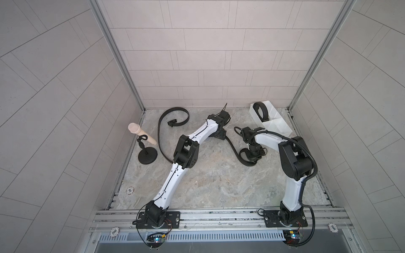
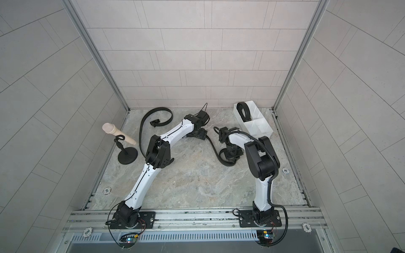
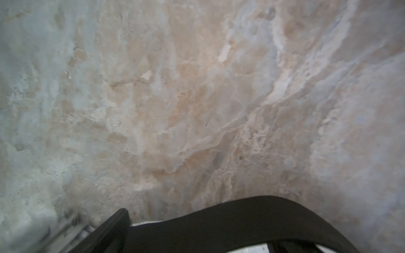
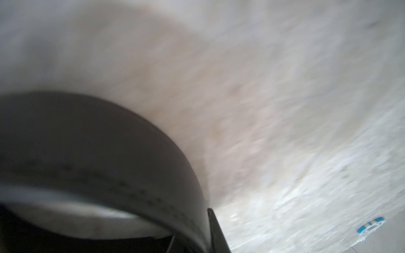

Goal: Place the belts into the storage roll
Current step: Roll the belt at the center of the board.

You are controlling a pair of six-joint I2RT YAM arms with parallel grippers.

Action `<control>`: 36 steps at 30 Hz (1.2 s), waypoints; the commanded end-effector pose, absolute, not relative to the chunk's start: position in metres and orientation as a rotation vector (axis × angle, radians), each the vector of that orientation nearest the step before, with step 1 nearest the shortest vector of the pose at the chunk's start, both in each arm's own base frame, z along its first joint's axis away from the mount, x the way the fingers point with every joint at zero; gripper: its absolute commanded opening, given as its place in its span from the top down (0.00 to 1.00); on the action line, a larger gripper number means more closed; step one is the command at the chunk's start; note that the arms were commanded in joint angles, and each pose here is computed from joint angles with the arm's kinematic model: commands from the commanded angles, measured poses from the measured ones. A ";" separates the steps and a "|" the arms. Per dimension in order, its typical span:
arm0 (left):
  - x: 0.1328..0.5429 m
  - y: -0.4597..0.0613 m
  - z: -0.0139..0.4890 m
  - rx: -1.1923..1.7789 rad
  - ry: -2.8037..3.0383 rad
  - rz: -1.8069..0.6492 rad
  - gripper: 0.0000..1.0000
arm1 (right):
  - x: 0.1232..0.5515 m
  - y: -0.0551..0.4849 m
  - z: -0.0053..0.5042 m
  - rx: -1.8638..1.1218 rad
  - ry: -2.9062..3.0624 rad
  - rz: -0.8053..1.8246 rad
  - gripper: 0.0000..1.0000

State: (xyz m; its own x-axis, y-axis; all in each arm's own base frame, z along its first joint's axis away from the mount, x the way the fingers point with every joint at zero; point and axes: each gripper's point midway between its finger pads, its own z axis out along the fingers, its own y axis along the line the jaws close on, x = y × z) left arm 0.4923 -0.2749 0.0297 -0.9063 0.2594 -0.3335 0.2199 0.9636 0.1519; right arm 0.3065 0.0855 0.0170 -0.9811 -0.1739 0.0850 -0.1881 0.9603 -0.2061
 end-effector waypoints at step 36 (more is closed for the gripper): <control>0.350 -0.157 0.095 -0.028 2.778 0.032 0.00 | 0.224 0.183 -0.013 0.451 -3.051 0.134 1.00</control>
